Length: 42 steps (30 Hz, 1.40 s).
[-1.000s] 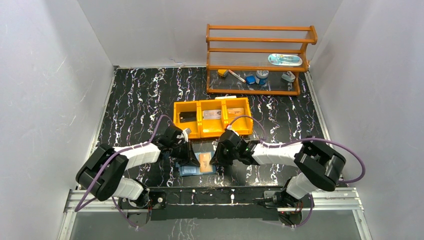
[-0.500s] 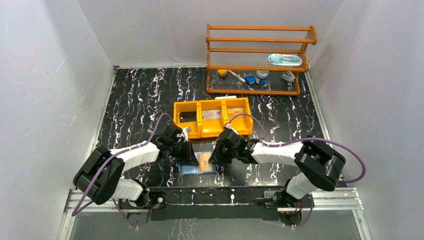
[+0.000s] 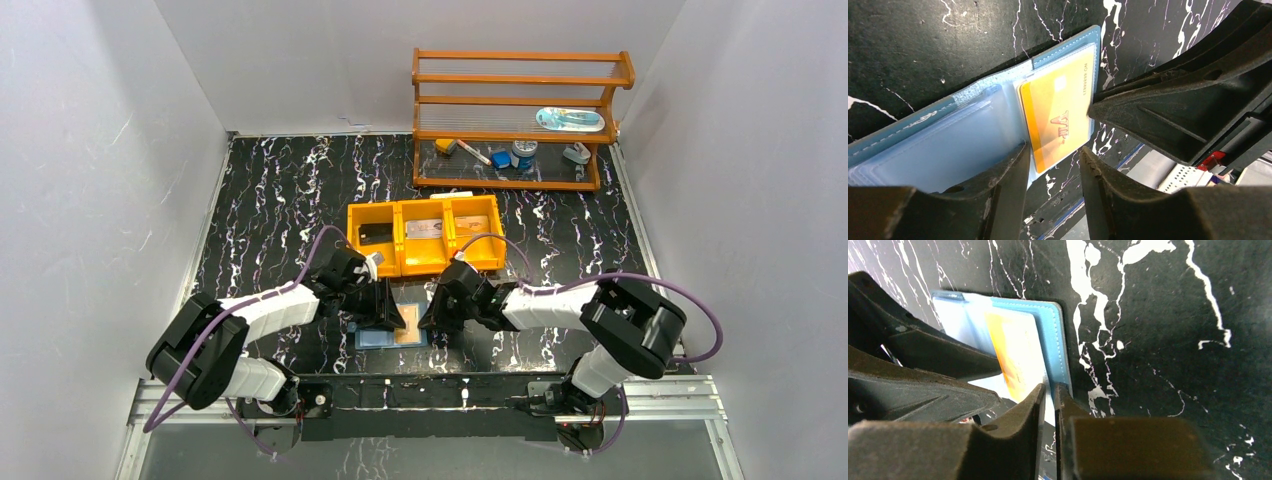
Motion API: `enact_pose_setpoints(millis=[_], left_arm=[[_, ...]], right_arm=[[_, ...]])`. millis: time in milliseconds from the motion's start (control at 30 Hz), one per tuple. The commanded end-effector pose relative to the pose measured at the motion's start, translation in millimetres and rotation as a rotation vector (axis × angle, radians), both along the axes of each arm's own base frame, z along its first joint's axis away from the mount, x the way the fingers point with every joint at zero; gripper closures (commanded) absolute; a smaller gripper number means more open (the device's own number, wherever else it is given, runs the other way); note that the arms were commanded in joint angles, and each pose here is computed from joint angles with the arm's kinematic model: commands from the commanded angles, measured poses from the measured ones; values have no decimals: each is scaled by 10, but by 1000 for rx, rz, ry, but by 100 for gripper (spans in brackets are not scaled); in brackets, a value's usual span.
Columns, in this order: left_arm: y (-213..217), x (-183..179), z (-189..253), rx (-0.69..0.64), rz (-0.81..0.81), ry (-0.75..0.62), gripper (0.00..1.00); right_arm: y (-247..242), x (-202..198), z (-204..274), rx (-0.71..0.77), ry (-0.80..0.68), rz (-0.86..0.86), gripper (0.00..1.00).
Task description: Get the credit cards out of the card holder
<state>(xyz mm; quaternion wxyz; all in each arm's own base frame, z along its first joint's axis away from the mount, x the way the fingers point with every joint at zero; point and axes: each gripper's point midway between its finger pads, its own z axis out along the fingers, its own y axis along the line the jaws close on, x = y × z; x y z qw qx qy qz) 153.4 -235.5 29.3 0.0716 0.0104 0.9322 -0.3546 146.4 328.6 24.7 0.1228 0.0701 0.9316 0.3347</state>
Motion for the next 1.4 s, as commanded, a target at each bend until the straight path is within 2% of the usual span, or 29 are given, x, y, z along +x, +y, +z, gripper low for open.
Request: enact_pose_setpoints(millis=[0,200,333,467,633,833,1000,1100,1267,1367], left_arm=[[8,36,104,-1,8,-36,57],[13,106,314,3,-20,-107,50],[22,133,354,15,-22,-124,48],[45,140,322,31,-9,-118,47],[66,114,240,38,3,-101,47],[12,68,156,7,-11,-65,46],[112,61,69,64,14,-63,45],[148,101,126,85,17,-94,40],[208,178,249,123,25,-146,36],[238,144,184,138,23,-133,34]], right_arm=[[-96,77,103,-59,-42,-19,75],[29,196,507,21,-137,-3,70],[236,157,561,83,-121,65,70],[333,107,385,101,-59,77,71],[181,9,-26,9,32,46,73],[71,-147,-286,14,112,23,75],[22,-152,-325,-5,119,9,75],[12,-148,-346,-22,121,8,76],[-13,-133,-343,-34,117,-4,77],[-9,-129,-336,-33,114,-4,77]])
